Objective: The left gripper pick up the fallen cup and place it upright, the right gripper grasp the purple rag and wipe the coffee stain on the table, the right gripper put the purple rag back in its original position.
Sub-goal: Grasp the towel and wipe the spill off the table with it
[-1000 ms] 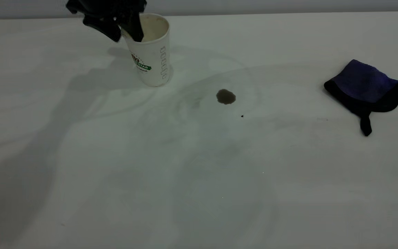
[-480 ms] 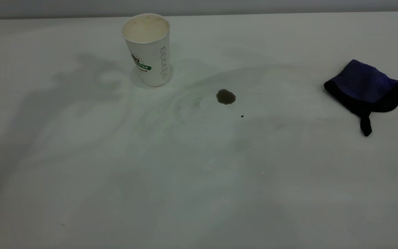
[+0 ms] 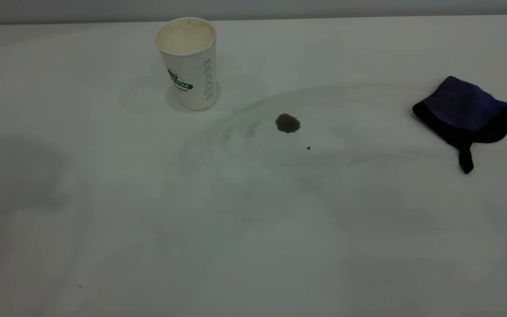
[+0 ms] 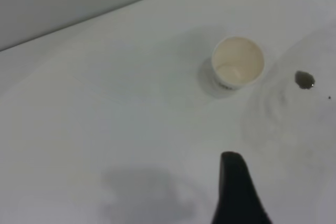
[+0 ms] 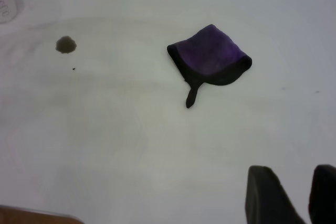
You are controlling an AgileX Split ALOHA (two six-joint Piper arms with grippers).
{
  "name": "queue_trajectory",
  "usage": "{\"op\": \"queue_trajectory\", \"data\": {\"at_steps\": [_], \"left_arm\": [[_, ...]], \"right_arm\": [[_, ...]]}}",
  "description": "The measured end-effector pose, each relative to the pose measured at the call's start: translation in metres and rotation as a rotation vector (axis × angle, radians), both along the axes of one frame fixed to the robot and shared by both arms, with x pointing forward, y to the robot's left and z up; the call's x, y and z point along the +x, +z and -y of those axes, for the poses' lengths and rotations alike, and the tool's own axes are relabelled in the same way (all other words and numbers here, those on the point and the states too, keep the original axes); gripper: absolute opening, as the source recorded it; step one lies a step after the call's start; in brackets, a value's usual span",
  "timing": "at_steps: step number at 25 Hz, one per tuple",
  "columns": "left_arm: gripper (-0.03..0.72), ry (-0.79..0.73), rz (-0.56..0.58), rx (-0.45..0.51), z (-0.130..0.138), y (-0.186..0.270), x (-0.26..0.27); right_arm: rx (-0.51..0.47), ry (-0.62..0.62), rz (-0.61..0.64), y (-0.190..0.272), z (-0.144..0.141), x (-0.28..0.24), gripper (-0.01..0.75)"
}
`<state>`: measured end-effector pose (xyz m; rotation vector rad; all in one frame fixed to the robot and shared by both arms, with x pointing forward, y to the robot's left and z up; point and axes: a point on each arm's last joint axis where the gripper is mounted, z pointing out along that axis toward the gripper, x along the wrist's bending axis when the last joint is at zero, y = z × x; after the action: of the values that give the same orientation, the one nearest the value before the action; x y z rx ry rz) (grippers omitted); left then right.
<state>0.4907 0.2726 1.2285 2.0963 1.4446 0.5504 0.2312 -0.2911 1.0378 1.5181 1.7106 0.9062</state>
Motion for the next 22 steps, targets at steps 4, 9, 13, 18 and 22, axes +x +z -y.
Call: {"op": "queue_trajectory", "data": {"at_steps": [4, 9, 13, 18, 22], "left_arm": [[0.446, 0.067, 0.026, 0.027, -0.009, -0.004, -0.061], [0.410, 0.089, 0.049, 0.023, -0.014, -0.022, -0.119], [0.403, 0.132, -0.011, -0.006, -0.015, -0.056, -0.147], [0.402, 0.208, -0.162, -0.039, -0.017, -0.123, -0.173], [0.402, 0.219, -0.196, -0.014, -0.020, -0.173, -0.195]], "right_arm": [[0.001, 0.000, 0.000, 0.000, 0.000, 0.000, 0.238], [0.001, 0.000, 0.000, 0.000, 0.000, 0.000, 0.238], [0.001, 0.000, 0.000, 0.000, 0.000, 0.000, 0.238], [0.001, 0.000, 0.000, 0.000, 0.000, 0.000, 0.238], [0.001, 0.000, 0.000, 0.000, 0.000, 0.000, 0.238]]}}
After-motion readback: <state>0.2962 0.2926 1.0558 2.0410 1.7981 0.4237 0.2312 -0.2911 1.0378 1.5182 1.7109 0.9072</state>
